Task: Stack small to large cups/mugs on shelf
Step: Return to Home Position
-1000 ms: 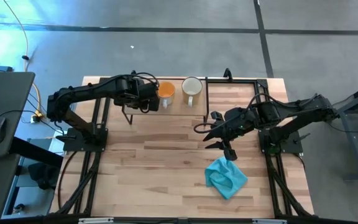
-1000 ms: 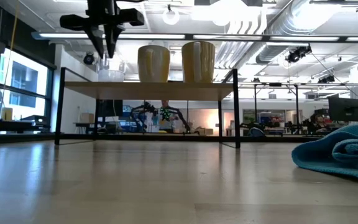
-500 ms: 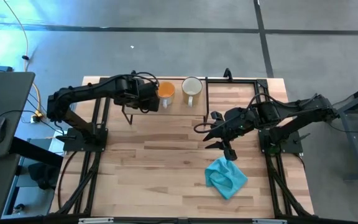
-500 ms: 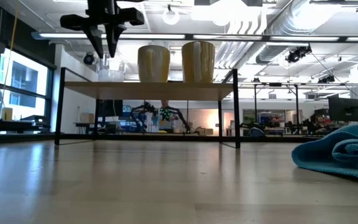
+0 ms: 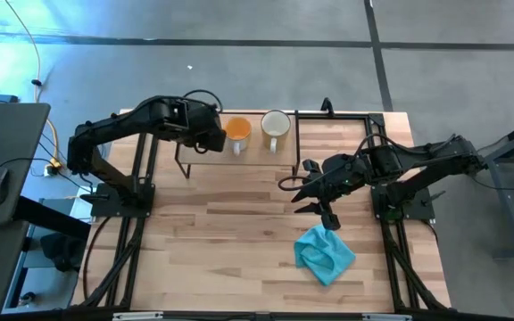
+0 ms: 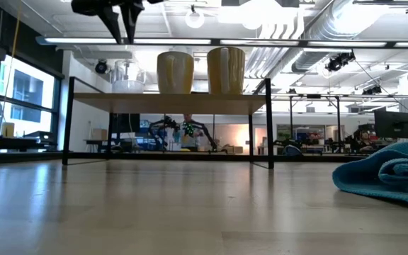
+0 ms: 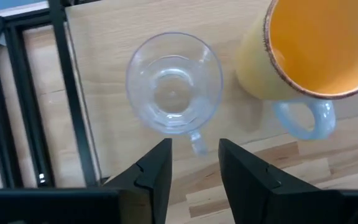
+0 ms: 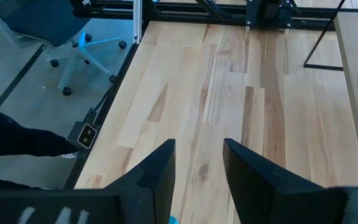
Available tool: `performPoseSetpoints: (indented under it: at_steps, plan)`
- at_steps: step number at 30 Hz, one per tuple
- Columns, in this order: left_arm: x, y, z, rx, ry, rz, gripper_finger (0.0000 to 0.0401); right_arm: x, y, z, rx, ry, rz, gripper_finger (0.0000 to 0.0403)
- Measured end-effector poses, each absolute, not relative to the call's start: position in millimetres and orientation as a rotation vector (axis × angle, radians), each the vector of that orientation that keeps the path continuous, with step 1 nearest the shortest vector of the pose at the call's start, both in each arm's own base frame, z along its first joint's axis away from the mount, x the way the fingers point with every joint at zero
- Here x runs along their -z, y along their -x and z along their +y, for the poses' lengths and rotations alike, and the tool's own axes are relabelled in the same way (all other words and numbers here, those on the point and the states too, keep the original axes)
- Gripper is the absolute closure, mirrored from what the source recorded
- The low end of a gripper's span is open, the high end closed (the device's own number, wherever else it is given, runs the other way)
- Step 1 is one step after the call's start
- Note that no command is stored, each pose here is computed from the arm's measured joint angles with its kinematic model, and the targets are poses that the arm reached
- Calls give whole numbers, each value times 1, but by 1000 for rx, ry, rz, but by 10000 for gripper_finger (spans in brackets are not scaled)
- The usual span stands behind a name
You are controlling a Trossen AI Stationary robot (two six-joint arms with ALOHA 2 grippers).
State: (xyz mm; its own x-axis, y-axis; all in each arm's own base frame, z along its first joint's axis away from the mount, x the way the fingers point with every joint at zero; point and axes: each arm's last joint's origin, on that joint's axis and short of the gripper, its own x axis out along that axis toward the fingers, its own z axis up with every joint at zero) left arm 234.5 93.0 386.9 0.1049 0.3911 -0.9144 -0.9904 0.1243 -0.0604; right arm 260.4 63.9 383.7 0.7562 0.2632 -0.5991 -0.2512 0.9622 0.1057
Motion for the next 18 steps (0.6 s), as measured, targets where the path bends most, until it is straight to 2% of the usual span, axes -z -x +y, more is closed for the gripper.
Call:
performPoseSetpoints:
  at_steps: [18]
  plan:
    - [-391, -232, 92, -1248, 712, 922, 281, -384, -261, 63, -243, -56, 660, 277]
